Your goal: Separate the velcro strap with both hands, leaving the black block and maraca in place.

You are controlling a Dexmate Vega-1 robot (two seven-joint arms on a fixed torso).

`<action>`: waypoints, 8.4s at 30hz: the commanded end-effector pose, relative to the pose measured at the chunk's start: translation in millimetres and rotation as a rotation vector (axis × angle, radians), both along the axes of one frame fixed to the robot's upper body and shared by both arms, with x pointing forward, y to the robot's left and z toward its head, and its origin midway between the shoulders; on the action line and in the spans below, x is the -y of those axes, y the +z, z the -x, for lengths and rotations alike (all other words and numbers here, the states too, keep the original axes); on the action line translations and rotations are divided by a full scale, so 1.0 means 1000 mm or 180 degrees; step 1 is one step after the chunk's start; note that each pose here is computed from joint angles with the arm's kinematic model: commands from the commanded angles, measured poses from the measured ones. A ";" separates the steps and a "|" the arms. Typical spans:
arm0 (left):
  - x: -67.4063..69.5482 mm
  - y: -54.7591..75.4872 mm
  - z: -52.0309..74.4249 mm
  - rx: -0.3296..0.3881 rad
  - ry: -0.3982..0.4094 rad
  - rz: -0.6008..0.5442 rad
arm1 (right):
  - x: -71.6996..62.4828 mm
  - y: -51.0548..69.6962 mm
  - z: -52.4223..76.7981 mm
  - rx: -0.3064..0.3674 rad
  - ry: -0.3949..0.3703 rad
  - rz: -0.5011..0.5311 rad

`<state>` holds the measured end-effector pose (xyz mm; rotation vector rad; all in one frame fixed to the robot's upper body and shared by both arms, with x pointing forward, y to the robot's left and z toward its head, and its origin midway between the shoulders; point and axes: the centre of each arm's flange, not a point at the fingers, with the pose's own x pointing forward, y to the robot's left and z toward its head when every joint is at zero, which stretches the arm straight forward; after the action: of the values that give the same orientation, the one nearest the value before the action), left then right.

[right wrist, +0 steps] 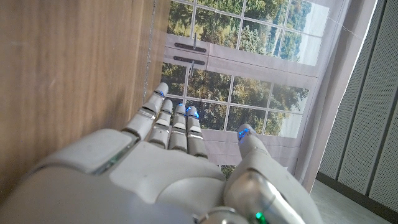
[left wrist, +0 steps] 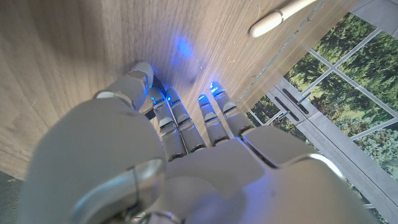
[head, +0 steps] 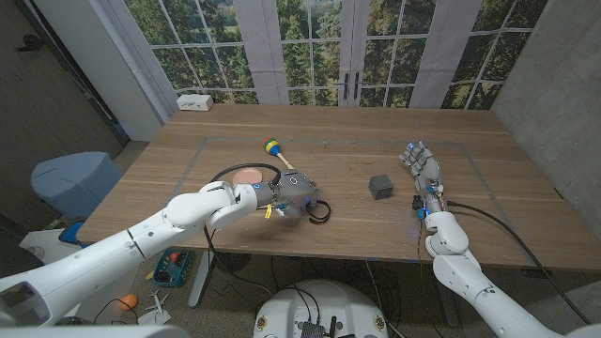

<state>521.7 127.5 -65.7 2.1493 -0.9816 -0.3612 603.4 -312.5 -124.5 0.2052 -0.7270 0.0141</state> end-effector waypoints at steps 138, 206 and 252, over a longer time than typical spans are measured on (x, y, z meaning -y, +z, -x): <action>0.004 0.067 -0.044 -0.0261 -0.0640 0.2480 | -0.018 0.040 -0.014 -0.0215 -0.0487 0.0393; 0.031 0.099 -0.060 -0.2218 -0.1455 0.3628 | -0.054 0.059 0.041 0.0246 -0.0578 0.0906; 0.070 0.115 -0.074 -0.3513 -0.1635 0.3221 | -0.068 0.072 0.066 0.0556 -0.0674 0.1306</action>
<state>587.4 73.2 36.1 0.5739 -0.7608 -0.8160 537.8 -248.6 -54.5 -0.2338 -0.9000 -0.0114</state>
